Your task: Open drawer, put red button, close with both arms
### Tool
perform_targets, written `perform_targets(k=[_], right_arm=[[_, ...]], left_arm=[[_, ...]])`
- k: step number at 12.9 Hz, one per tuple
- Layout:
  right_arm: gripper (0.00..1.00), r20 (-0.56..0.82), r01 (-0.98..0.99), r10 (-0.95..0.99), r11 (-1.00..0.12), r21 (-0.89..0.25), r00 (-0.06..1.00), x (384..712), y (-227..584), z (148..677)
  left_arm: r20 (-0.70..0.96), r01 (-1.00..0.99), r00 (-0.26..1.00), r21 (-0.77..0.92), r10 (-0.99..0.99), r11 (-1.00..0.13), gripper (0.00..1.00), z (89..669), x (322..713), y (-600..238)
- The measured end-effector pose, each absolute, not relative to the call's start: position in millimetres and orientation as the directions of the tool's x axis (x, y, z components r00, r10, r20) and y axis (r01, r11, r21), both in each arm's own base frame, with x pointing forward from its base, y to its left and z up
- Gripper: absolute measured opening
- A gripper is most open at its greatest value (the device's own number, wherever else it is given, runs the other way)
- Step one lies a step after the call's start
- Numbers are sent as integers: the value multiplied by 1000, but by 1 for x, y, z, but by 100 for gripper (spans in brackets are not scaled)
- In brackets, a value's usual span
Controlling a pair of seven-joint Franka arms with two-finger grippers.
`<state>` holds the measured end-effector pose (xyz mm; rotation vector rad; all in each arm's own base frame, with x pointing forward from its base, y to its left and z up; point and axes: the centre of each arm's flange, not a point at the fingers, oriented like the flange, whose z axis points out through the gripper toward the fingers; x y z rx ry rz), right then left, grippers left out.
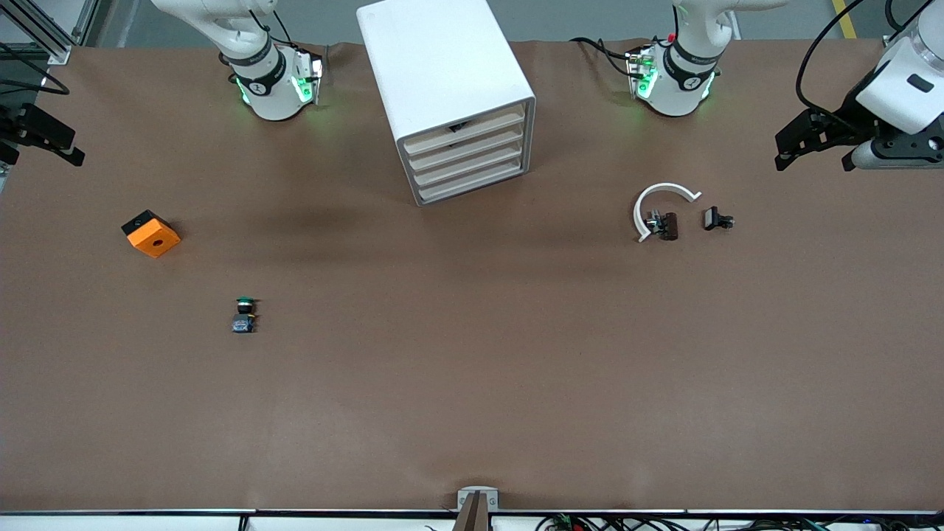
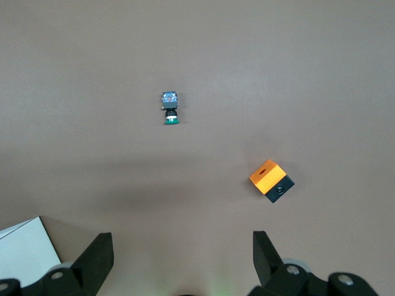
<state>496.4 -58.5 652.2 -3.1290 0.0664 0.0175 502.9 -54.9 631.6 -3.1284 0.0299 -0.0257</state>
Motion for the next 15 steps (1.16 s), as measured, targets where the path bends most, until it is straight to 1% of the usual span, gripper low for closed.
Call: perform_targets(k=[5,9,15], right_arm=[[100,-34,-42,-41,-999,-15,999,485,-58,658],[100,-34,-40,-39,-999,-14,999,485,-57,658],[100,-34,-32,-31,-999,-13,999,486,-53,659]], left_arm=[[30,-1,1000,-45,-2,-999,100,633,505,-52],[42,-2,999,-42,-3,-999,100,636,514,-53],[25,1,1000,-38,0,-999,100,631,516,-52]])
